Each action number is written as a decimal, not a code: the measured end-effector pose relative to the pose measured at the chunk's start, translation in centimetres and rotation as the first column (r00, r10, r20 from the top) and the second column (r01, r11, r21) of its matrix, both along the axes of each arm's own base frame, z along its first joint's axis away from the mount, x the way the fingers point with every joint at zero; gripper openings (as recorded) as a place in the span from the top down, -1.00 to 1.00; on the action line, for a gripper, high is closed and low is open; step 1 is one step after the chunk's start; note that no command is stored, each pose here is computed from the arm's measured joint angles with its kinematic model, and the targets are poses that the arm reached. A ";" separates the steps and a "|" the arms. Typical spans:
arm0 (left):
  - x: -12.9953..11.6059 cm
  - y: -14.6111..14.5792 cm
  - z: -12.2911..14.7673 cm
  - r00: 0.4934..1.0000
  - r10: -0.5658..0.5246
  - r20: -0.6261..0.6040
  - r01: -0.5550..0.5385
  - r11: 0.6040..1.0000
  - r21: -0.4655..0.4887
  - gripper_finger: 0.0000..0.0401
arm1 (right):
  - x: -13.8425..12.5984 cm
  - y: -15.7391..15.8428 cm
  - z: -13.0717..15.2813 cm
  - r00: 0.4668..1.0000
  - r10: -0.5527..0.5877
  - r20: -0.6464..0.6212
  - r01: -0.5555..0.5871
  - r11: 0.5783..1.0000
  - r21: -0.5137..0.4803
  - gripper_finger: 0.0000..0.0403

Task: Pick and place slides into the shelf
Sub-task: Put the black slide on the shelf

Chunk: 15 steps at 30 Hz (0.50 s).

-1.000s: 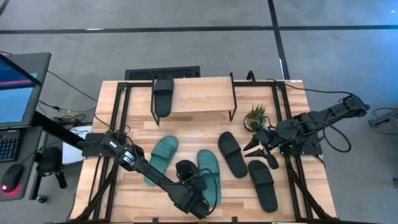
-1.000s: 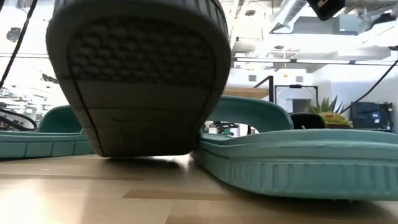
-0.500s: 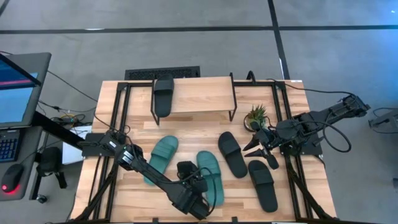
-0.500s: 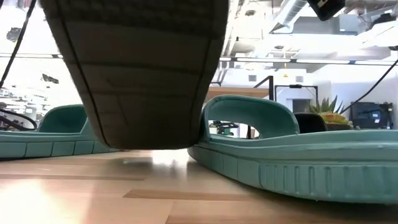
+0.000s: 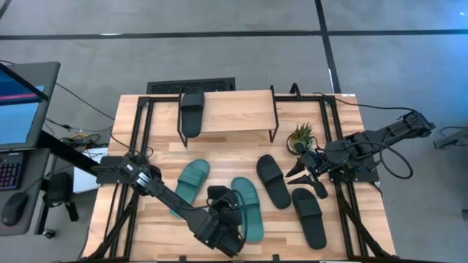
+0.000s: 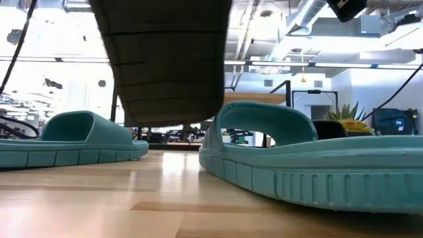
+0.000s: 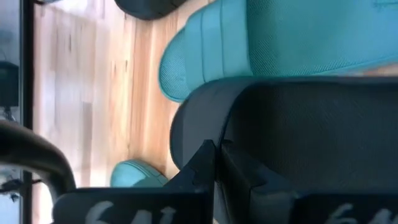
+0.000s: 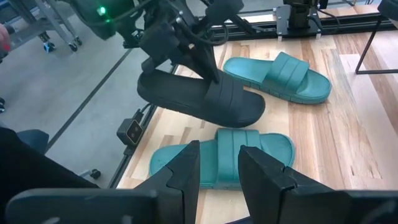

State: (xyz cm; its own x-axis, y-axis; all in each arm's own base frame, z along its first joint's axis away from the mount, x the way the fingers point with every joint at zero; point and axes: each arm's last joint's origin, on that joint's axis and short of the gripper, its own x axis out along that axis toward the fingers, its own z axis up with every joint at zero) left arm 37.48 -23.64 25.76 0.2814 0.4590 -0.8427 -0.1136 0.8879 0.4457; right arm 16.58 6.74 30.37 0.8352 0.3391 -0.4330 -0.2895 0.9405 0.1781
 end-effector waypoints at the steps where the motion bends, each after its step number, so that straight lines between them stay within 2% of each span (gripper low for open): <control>1: 0.0 0.1 0.2 1.000 -0.008 0.001 0.008 1.000 0.003 1.00 | 0.0 0.0 0.0 1.000 0.000 0.000 0.000 1.000 0.000 0.52; 15: 0.2 1.4 1.7 0.997 -0.078 0.017 0.076 0.992 0.098 1.00 | 0.0 0.0 0.0 1.000 -0.001 0.001 0.001 1.000 0.002 0.52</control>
State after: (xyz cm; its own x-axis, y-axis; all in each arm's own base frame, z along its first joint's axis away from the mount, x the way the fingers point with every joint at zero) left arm 37.64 -22.23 27.42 0.3357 0.5148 -0.7888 -0.0570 0.8470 0.5285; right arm 16.60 6.73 30.39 0.8361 0.3391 -0.4311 -0.2886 0.9404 0.1799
